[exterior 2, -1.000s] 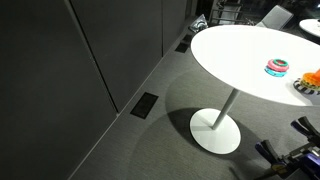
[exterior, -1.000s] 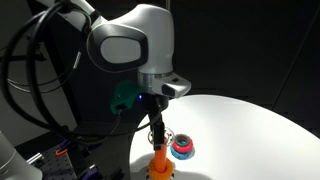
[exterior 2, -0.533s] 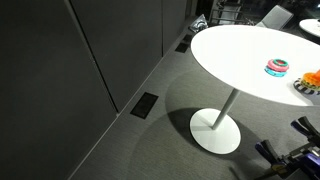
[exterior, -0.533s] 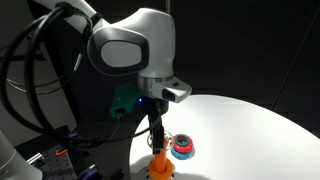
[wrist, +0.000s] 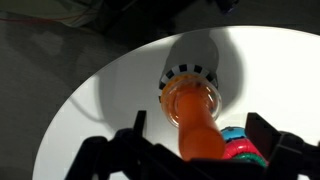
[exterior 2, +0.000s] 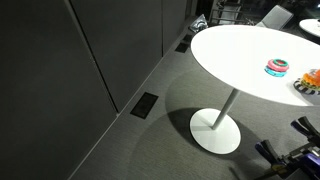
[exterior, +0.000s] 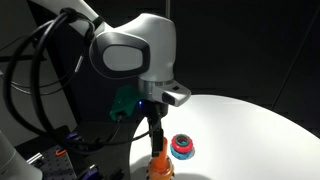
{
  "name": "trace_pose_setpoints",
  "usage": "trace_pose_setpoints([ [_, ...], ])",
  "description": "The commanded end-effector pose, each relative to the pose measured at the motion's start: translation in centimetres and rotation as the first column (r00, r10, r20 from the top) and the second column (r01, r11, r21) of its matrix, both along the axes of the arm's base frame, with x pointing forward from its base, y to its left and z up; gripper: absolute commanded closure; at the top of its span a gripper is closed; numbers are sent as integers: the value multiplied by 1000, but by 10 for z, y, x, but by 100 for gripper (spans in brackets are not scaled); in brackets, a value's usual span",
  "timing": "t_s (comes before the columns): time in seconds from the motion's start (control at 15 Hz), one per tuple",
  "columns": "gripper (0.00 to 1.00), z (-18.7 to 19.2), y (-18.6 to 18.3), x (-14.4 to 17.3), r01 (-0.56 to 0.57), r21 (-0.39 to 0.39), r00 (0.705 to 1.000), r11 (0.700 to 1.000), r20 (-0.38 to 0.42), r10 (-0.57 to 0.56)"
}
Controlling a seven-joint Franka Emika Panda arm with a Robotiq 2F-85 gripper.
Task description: Put the clear ring on the orange stand
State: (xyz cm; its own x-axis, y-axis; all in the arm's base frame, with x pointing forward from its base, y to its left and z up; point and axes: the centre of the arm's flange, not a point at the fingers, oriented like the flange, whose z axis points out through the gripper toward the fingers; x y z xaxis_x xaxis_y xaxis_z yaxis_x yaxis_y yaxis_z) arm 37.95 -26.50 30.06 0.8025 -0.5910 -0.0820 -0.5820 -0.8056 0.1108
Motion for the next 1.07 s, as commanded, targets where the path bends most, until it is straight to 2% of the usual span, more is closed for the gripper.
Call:
trace_pose_setpoints([
  [0.0, 0, 4, -3, -2, -20, 3, 1000, 1000, 1, 20],
  [0.33, 0, 11, 3, -2, -71, 33, 997, 997, -16, 72],
  [0.73, 0, 26, 27, 5, -215, 69, 976, 974, -24, 217],
  [1.0, 0, 36, 46, 14, -258, 72, 965, 963, -21, 260],
])
